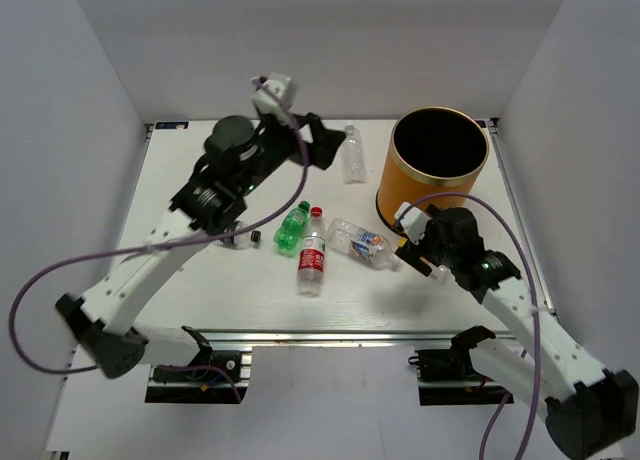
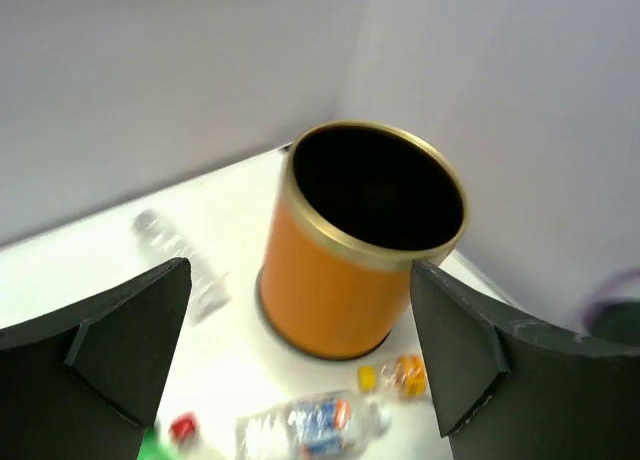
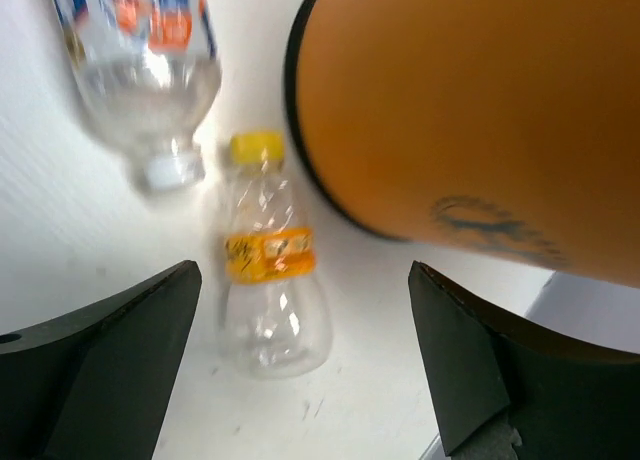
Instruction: Put the plastic bottles in the bin
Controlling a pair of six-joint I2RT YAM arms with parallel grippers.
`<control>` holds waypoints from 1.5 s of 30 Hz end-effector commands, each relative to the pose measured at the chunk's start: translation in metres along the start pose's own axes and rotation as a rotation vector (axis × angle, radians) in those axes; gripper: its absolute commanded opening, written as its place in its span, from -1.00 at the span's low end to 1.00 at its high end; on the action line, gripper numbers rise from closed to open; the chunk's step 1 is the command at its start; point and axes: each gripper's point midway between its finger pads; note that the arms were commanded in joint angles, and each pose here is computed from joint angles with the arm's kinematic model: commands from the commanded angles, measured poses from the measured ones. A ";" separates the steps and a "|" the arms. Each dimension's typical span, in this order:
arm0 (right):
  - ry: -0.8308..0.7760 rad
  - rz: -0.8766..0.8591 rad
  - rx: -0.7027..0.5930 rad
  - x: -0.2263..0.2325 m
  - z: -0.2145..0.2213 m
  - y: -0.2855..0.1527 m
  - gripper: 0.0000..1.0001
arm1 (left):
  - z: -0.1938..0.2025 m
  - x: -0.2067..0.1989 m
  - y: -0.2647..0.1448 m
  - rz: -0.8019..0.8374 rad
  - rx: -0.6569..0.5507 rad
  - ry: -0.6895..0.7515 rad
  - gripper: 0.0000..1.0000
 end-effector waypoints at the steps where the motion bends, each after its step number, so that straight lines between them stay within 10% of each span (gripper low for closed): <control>1: -0.014 -0.061 0.161 0.001 0.022 0.001 0.81 | 0.080 0.059 -0.034 -0.253 0.206 -0.007 1.00; 21: 0.074 -0.235 0.483 0.058 0.107 0.037 0.78 | 0.203 0.091 -0.116 -0.260 0.501 0.061 1.00; 29: 0.101 -0.326 0.524 0.076 0.124 0.038 0.10 | 0.233 0.102 -0.120 -0.287 0.600 0.072 1.00; 36: 0.130 -0.320 0.393 0.053 0.079 0.005 -0.81 | 0.259 0.108 -0.123 -0.300 0.688 0.085 1.00; 45: 0.052 -0.322 -0.074 0.010 -0.049 -0.102 -0.84 | 0.288 0.097 -0.123 -0.234 0.830 0.059 1.00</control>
Point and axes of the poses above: each gripper's point midway between its finger pads, its own y axis out along the fingers, its own x axis along the line the jaws close on, z = x × y, and after that the axes turned 7 degrees about -y, right-handed
